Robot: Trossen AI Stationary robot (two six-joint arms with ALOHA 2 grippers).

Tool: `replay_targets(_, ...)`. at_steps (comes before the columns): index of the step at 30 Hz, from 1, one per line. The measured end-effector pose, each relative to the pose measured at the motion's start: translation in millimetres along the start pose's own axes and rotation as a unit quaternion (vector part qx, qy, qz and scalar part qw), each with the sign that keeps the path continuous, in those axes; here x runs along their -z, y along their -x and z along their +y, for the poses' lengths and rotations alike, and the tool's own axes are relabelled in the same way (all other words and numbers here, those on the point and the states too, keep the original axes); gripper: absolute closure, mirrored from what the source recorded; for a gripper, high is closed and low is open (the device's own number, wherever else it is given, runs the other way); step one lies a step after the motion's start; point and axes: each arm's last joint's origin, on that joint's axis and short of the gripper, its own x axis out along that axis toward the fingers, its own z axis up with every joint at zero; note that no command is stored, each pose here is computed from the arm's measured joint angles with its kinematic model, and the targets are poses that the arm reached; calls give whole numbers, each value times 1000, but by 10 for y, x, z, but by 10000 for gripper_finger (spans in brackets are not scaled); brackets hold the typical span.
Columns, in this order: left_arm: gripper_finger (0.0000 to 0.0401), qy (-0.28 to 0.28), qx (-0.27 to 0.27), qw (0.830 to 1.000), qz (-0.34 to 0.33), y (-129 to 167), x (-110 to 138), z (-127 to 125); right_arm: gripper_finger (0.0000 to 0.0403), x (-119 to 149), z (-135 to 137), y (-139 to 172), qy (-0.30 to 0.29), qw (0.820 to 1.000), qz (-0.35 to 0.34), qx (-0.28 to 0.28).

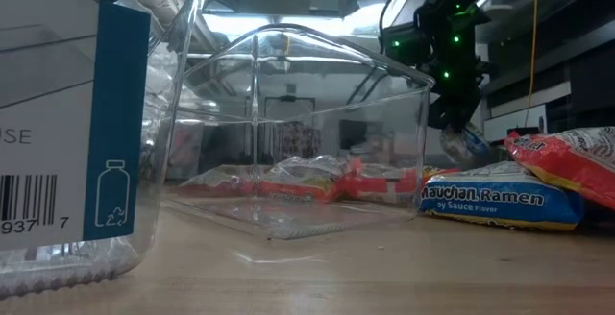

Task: Sort Maruchan noodles
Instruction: Put the blue noodle pack into the black bin

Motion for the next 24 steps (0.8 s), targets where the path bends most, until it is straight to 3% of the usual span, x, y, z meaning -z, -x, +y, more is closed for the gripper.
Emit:
replay_targets(5,229,0,0,1000,0,0,0,0,398,48,43,-60,9,1000,-2,-5)
replay_targets(11,229,-1,-1,1000,0,0,0,0,361,25,81,-66,17,999,-9,-26)
replay_targets(17,229,0,-1,1000,0,0,0,0,286,-30,153,-57,48,995,-15,-84)
replay_targets(24,229,0,0,1000,0,0,0,0,198,-121,191,21,33,991,-39,-126)
